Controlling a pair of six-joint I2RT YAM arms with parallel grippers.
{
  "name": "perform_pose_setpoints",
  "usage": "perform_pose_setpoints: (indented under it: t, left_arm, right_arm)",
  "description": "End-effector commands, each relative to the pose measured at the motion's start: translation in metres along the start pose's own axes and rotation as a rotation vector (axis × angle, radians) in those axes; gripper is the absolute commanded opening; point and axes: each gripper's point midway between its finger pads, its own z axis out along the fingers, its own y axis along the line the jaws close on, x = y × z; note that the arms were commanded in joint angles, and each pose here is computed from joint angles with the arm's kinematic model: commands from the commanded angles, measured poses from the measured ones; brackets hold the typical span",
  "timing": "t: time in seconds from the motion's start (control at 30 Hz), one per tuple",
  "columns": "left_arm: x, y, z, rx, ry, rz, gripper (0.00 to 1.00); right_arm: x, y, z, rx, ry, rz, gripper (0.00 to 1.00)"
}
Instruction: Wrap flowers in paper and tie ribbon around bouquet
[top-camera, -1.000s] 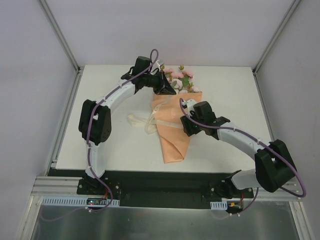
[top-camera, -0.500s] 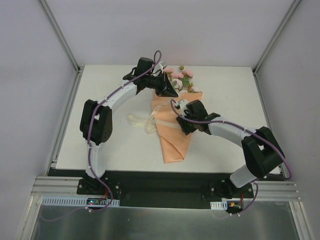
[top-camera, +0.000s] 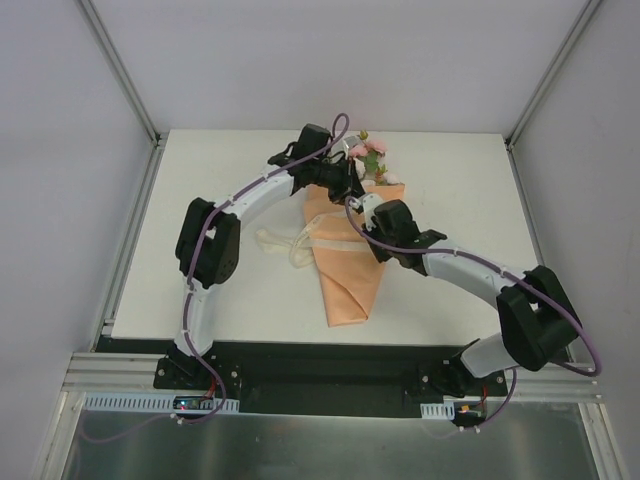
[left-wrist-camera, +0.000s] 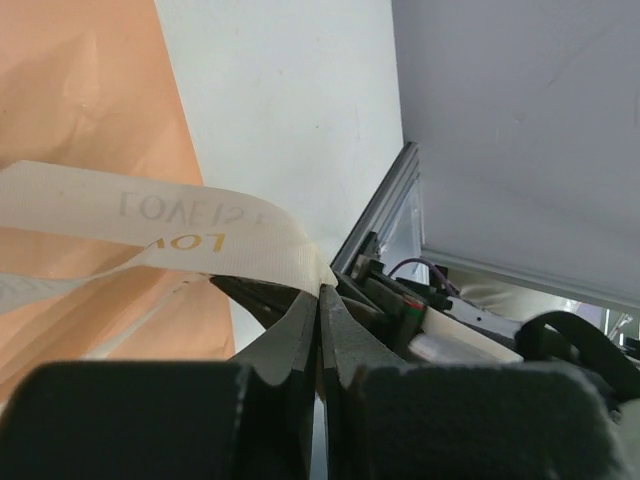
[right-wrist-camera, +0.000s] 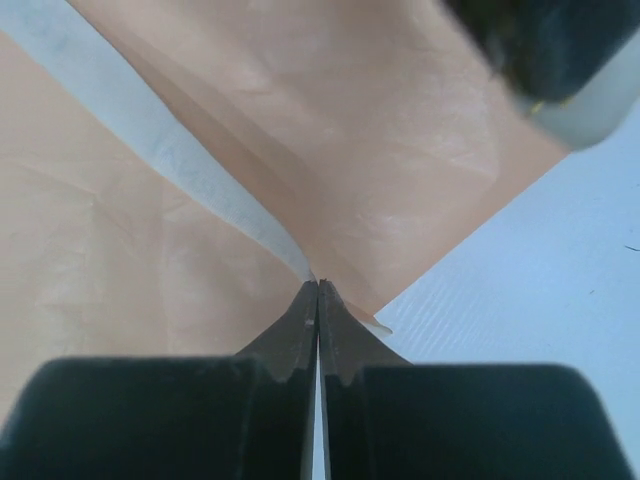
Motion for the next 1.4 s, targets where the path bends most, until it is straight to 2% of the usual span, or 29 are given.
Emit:
perform_pose_setpoints:
  t: [0.0,0.17,0.33,0.57,0.67,0.73,0.77,0.8,0.93,1.2,1.37]
  left_arm:
    - [0.003,0.000,0.016,-0.045,0.002,0.076,0.00]
    - [0.016,0.023,0.030,-0.109,0.048,0.086,0.00]
    - [0.056,0.045,0.044,-0.199,0.169,0.126,0.00]
    - [0.089,0.054,0.034,-0.244,0.247,0.182,0.00]
    - [0.102,0.047,0.031,-0.188,0.304,0.175,0.07]
    - [0.107,0.046,0.027,-0.175,0.324,0.178,0.16]
    - [0.108,0.041,0.024,-0.173,0.323,0.190,0.20]
    - [0.108,0.042,0.022,-0.175,0.321,0.205,0.29]
    - [0.095,0.036,0.011,-0.182,0.280,0.238,0.43]
    - [0.060,0.040,-0.029,-0.248,0.146,0.233,0.49]
    - [0.040,0.055,-0.083,-0.332,-0.003,0.201,0.52]
  right_arm:
    - [-0.015,0.001,-0.013,0.000,-0.093,0.025,0.01]
    - [-0.022,0.003,-0.029,-0.011,-0.170,0.063,0.01]
    - [-0.026,0.003,-0.036,-0.012,-0.200,0.090,0.01]
    - [-0.032,0.003,-0.048,-0.015,-0.269,0.133,0.01]
    - [-0.031,0.001,-0.049,-0.005,-0.271,0.142,0.00]
    - [-0.031,0.001,-0.047,-0.002,-0.268,0.142,0.00]
    - [-0.032,0.001,-0.047,-0.004,-0.270,0.142,0.00]
    - [-0.032,0.001,-0.046,-0.007,-0.271,0.141,0.00]
    - [-0.032,0.002,-0.039,-0.009,-0.262,0.142,0.00]
    - [-0.038,0.000,-0.026,0.004,-0.242,0.162,0.00]
    - [-0.046,-0.011,-0.015,0.027,-0.224,0.199,0.00]
